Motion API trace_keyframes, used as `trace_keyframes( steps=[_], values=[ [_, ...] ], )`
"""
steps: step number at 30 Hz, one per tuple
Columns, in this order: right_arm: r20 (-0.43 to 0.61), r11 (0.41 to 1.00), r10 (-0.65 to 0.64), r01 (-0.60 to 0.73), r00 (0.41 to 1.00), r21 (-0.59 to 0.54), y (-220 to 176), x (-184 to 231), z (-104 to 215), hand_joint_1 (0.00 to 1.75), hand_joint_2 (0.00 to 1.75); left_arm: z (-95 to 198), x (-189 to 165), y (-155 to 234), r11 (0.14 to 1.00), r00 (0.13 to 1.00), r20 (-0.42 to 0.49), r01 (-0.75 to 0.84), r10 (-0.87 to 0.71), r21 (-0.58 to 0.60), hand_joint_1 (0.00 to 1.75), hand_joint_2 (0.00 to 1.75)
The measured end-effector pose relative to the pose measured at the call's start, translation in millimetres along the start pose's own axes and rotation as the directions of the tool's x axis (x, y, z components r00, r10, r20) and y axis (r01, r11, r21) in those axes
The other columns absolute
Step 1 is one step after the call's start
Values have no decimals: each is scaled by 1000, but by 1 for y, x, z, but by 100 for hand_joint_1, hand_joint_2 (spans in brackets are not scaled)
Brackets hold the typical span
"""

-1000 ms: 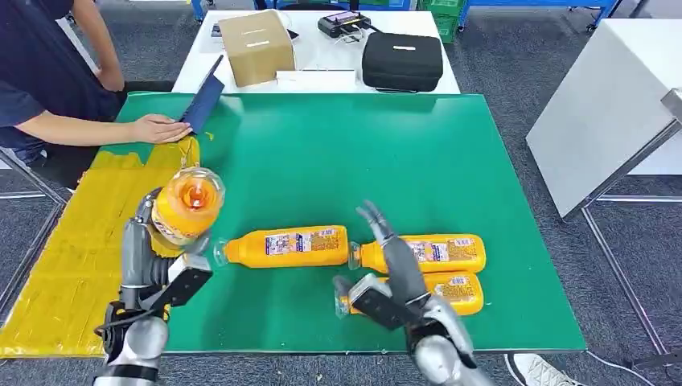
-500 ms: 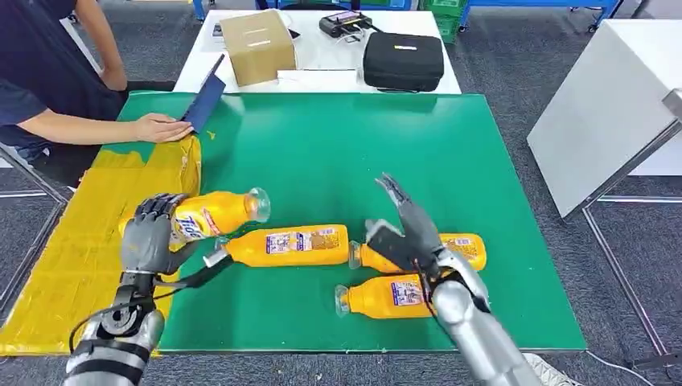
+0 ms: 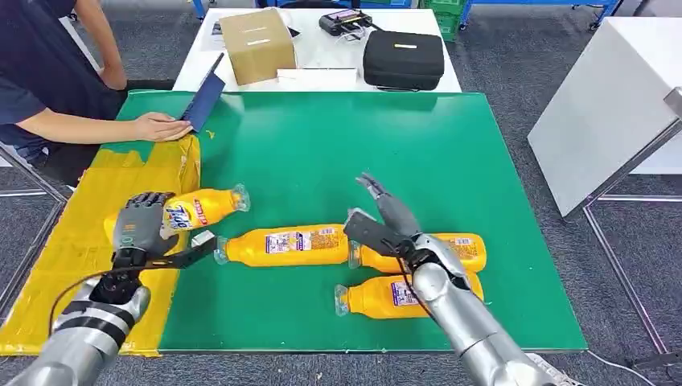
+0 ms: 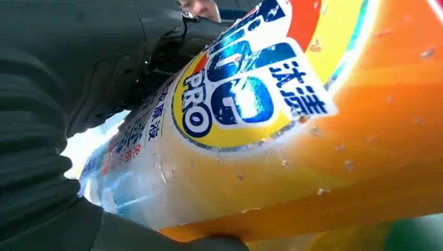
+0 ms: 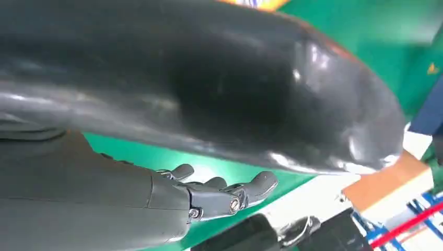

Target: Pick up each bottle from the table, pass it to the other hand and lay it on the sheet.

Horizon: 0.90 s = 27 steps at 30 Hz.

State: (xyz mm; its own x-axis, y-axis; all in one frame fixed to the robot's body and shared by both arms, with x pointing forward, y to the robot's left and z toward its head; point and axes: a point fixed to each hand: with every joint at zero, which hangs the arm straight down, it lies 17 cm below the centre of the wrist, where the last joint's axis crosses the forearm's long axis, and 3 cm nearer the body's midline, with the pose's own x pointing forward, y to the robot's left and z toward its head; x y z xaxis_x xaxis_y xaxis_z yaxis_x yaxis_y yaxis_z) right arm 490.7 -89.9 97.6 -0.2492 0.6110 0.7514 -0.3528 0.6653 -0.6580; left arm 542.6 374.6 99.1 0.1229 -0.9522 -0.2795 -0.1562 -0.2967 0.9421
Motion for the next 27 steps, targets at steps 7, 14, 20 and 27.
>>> trace_keyframes(
  steps=[7,14,20,27],
  values=[
    [-1,998,20,-20,1000,56,25,9,-6,0,0,-4,-17,-46,967,995,52,99,-90,-233,0,175],
    [-16,995,28,-26,999,99,43,9,-12,0,0,-8,-14,-64,921,980,188,127,-60,-369,0,0],
    [-27,989,56,-51,998,137,54,11,-22,0,0,-2,17,-64,882,941,275,-47,197,-469,0,0],
    [-39,977,96,-86,995,197,64,12,-31,0,0,4,42,-51,770,828,254,-291,500,-567,0,0]
  ],
)
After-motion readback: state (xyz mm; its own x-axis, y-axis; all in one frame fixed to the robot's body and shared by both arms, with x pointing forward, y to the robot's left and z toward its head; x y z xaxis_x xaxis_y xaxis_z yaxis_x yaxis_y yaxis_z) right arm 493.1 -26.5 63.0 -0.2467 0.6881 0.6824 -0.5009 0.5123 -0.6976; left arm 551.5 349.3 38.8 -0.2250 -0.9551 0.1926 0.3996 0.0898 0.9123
